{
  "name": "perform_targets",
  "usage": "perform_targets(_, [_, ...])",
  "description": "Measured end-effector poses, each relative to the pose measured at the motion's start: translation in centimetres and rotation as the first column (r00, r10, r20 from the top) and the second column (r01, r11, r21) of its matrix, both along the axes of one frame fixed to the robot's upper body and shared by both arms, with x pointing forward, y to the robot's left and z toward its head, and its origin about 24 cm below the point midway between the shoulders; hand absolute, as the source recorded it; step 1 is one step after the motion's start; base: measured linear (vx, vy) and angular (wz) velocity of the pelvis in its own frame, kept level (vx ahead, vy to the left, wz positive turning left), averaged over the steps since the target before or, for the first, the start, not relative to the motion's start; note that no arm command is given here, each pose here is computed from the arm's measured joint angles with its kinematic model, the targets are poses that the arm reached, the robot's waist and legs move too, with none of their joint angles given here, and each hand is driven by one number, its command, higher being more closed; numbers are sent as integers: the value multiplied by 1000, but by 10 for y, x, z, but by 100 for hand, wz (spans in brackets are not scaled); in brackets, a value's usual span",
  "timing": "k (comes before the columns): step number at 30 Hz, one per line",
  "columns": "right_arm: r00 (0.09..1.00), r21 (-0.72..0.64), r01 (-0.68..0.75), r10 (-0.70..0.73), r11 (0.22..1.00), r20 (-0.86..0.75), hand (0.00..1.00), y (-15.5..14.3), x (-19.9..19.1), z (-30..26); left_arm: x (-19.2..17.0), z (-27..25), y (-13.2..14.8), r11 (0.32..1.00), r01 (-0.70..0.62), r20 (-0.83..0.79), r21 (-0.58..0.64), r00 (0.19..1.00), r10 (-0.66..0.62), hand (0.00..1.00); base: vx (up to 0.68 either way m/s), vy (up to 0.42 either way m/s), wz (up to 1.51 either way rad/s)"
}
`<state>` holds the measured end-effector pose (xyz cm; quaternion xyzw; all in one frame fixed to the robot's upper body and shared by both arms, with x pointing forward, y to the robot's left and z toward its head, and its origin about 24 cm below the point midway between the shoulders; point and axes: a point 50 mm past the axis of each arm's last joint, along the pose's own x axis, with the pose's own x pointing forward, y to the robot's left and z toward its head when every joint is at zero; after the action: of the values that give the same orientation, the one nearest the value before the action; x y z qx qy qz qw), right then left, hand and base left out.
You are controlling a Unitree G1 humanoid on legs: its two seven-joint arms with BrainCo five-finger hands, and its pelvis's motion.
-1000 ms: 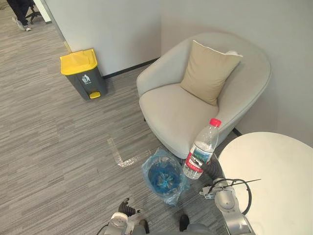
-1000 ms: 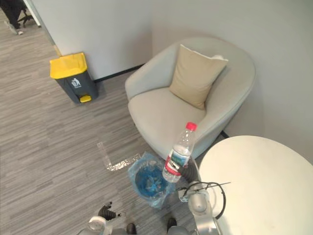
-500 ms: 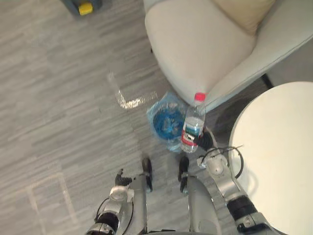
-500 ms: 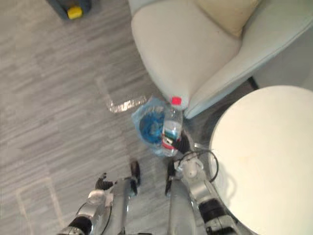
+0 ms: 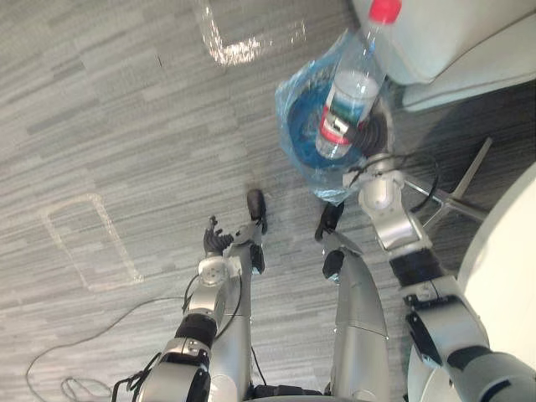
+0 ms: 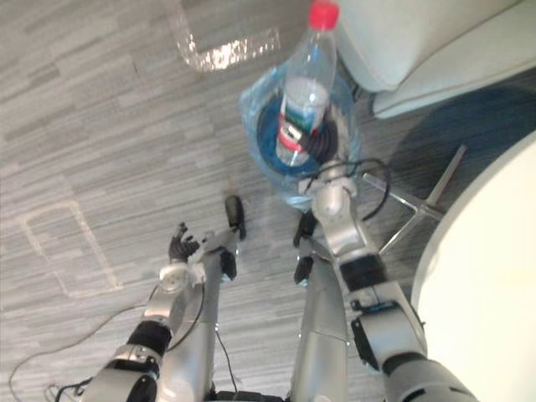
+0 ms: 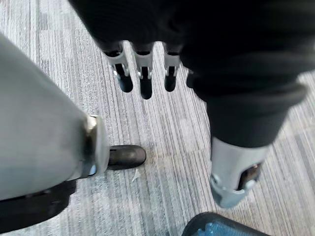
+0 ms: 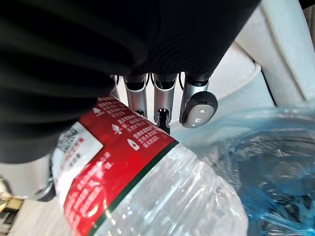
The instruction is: Gather rubbish on tea table into small bin, then transfer packed bag to large trash can.
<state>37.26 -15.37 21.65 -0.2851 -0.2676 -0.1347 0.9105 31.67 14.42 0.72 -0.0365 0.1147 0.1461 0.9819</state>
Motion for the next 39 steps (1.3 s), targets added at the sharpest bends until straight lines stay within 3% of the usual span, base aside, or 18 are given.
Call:
perform_targets(11, [989,108,140,-134,984,-63,100,-34,15,2,4,8,-2,1000,0,44,-23,999,1,0,2,-2,8])
perform_targets(12, [986,111,154,-146,982,-79,0,-37,18,1,5,9,-2,1000,0,51,-23,999,1,0,0,0,0])
perform_targets(27, [970,119,187,-164,975,-182,0,-37,17,-34,9,14,-3,1000,5,68,-20,998,-3,0,-42,-18,-6])
perform_targets(33, [980,9,133,-131,991,-150,0,-22,2,-48,9,14,-2,1000,3,65,-17,998,-2,0,-41,-25,-8])
perform_targets(39, [982,-190,80,-110,979,-154,0,-7,-9,-65,6,11,0,1000,1,54,-9,999,-1,0,-46,-18,-19])
